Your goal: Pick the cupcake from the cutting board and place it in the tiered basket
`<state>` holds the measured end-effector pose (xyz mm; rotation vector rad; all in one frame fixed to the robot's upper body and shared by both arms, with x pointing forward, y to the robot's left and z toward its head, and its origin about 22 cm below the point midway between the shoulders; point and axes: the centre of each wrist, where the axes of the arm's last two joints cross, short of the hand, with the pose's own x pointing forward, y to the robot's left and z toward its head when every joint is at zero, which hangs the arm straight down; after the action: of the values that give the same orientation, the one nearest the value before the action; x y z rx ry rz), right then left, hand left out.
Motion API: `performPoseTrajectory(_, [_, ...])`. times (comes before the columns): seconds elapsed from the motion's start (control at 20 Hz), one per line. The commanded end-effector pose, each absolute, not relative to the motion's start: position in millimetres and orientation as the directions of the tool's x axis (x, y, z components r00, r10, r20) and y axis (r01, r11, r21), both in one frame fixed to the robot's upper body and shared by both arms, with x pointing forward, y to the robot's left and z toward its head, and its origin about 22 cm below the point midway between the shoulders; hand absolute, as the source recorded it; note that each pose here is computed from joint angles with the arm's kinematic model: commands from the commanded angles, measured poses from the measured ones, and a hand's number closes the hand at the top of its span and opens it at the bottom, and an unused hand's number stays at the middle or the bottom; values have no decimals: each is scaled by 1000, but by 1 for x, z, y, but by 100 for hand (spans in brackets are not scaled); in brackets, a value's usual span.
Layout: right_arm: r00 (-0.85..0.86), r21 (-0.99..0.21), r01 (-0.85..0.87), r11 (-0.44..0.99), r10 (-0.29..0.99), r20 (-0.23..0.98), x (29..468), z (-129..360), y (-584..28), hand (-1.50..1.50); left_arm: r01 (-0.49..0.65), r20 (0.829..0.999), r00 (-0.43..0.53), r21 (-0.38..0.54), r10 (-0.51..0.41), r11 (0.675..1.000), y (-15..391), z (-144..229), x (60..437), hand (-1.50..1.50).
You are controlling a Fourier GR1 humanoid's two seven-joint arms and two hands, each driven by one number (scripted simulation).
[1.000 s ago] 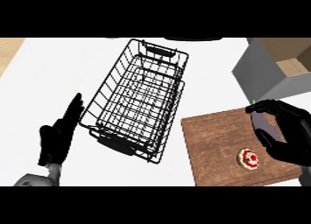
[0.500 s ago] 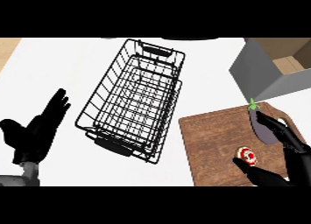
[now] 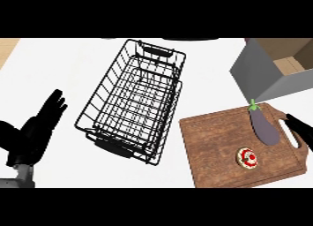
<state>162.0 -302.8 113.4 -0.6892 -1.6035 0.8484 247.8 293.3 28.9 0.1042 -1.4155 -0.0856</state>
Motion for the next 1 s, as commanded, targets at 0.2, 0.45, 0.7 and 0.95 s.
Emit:
performPoseTrajectory(0.2, [-96, -910, -344, 233, 955, 280, 132, 151, -266, -150, 24, 983, 149, 104, -106, 994, 284, 34, 251, 0])
performPoseTrajectory(0.45, [-26, -911, -316, 264, 958, 286, 130, 172, -228, -150, 32, 983, 137, 123, -126, 992, 295, 41, 252, 0])
performPoseTrajectory(0.7, [47, -907, -313, 280, 959, 280, 155, 134, -224, -150, 32, 981, 164, 104, -108, 994, 280, 37, 236, 0])
performPoseTrajectory(0.95, [92, -909, -333, 253, 968, 235, 170, 106, -218, -150, 17, 984, 143, 102, -104, 995, 293, 48, 272, 0])
